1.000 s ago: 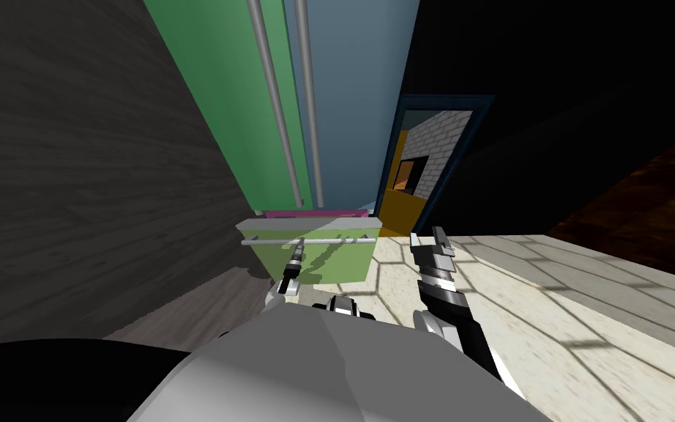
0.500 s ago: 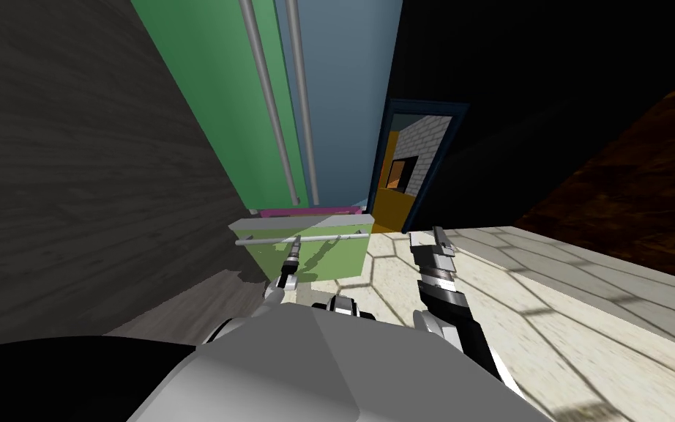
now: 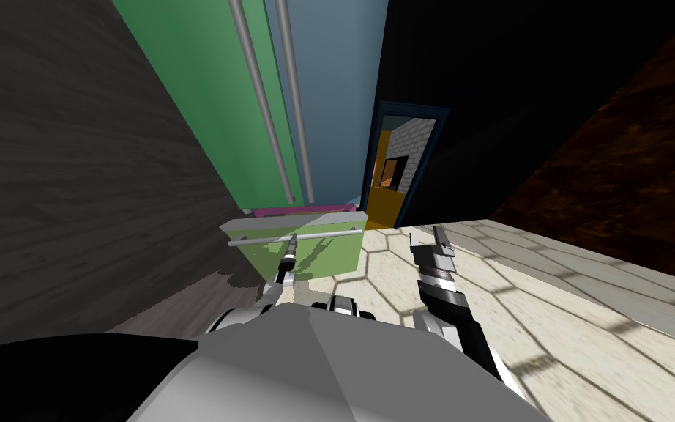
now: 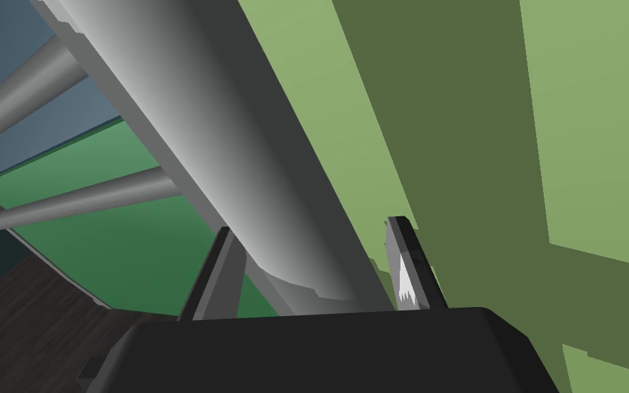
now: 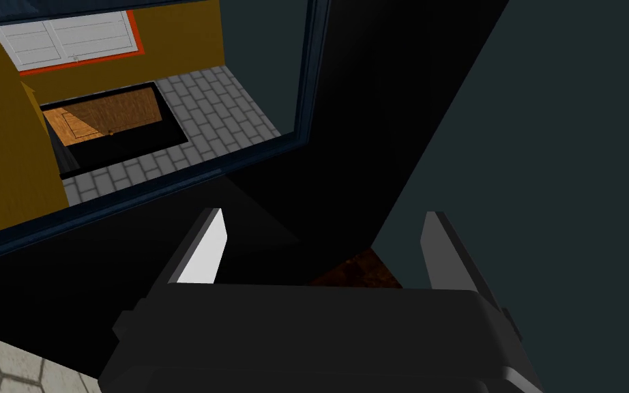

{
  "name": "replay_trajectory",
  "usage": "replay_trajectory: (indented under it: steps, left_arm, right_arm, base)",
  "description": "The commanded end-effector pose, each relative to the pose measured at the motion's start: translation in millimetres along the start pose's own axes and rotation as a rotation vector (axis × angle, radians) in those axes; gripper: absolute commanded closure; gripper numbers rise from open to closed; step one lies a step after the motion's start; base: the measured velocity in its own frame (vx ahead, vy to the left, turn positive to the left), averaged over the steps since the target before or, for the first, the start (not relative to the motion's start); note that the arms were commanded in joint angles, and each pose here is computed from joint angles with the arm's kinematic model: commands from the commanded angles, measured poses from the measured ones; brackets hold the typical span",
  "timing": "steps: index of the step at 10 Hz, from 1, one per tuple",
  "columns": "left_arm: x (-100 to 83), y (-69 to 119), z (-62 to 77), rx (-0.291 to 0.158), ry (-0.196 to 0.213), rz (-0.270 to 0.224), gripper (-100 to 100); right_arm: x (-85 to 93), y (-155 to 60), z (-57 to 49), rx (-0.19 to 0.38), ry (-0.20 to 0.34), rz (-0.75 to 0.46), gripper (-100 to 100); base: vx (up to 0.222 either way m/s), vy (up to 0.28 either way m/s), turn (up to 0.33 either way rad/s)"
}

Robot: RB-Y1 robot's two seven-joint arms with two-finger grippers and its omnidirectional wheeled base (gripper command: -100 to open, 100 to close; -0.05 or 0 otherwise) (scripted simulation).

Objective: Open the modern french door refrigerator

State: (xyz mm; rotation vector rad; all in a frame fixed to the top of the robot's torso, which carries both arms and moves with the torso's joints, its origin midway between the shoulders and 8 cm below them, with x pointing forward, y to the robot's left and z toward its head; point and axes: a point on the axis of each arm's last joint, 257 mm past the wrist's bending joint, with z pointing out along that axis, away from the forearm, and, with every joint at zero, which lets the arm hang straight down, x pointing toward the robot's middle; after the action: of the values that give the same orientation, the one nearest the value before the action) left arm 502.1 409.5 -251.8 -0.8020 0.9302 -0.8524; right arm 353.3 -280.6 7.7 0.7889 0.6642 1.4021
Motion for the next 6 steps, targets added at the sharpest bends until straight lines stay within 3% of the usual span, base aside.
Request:
replay_trajectory:
  steps: [1, 6]
  left_arm:
    - [0.2, 3.3, -0.7, -0.009, -0.001, 0.000, 100]
    - [1.9, 0.7, 0.7, -0.001, 0.004, -0.006, 100]
  right_arm:
    - [0.0, 0.0, 0.0, 0.000, 0.000, 0.000, 0]
    - [0.0, 0.0, 0.1, 0.000, 0.000, 0.000, 0]
  base:
    - [-0.022, -0.011, 0.001]
    - [-0.159, -0.054, 0.028]
